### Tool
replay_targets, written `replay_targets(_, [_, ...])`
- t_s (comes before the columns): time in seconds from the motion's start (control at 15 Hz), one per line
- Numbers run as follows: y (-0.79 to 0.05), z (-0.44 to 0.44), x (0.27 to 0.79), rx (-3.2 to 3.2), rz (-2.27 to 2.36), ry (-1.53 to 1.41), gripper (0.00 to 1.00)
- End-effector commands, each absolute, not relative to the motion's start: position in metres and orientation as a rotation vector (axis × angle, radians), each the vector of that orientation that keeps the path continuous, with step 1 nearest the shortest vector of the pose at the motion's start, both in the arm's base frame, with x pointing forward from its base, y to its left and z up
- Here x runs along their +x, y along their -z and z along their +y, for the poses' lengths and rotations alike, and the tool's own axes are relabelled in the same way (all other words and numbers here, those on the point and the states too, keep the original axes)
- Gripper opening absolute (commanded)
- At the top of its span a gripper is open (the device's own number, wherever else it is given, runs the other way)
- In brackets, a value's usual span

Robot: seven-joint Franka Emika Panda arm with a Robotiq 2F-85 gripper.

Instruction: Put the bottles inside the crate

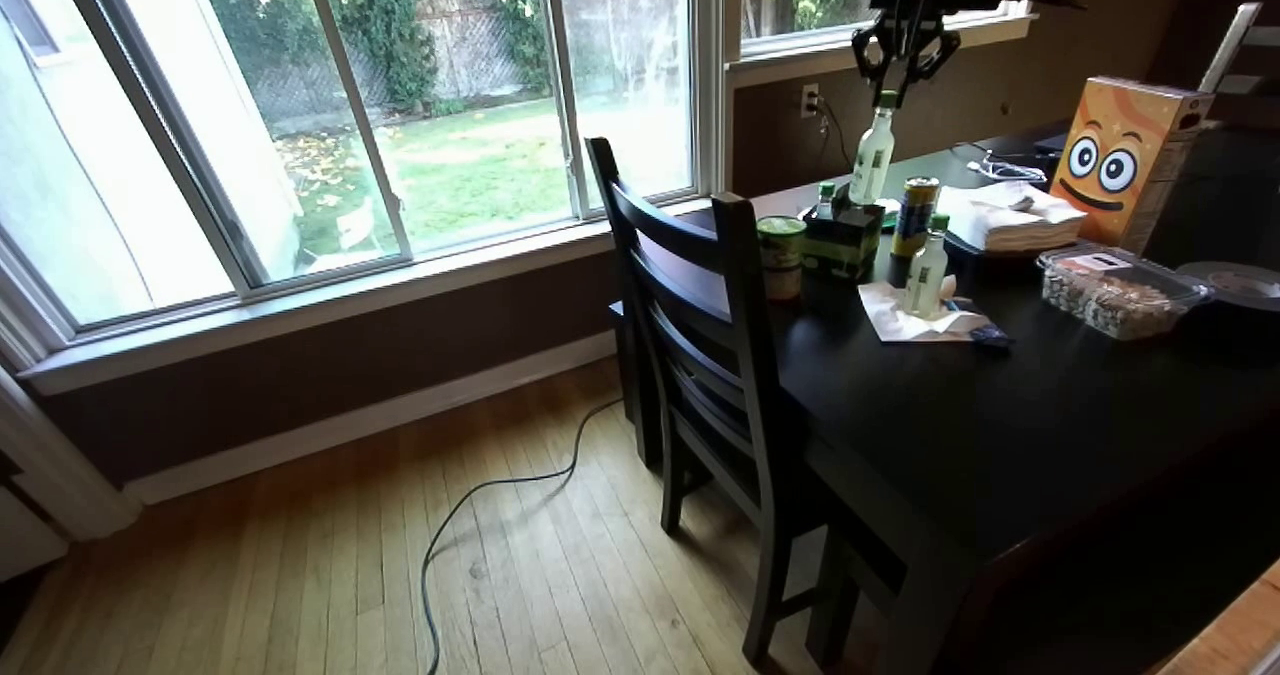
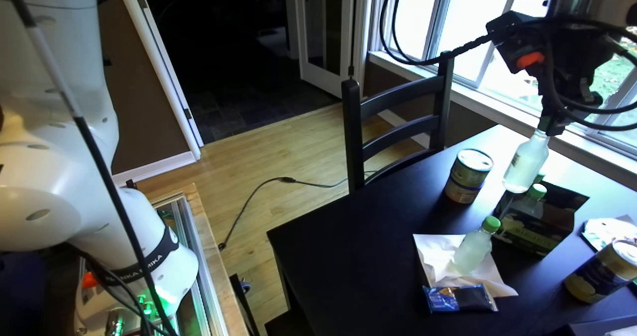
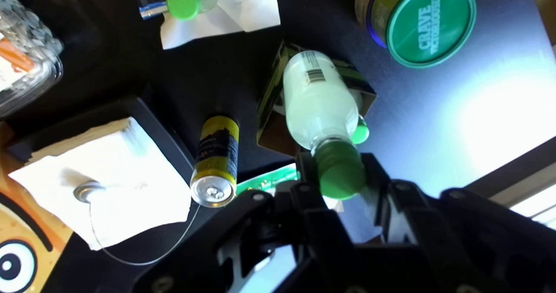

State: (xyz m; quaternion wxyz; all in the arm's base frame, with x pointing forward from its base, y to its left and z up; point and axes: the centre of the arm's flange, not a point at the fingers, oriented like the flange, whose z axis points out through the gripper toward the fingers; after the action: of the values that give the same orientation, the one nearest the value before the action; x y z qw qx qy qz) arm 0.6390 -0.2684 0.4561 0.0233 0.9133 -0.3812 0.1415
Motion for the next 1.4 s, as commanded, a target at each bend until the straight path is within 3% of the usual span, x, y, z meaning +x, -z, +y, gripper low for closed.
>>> replay_targets(0.0, [-0.482,-0.279,0.67,2.787,-1.219,-0.558,0.07])
replay_targets(0.73, [-0.454,-0.292,0.734,2.721,-1.08,-0.772,0.07])
replay_targets(1.33, [-0.403,-0.307,0.759,2.794,-1.102,-0.709,0.07])
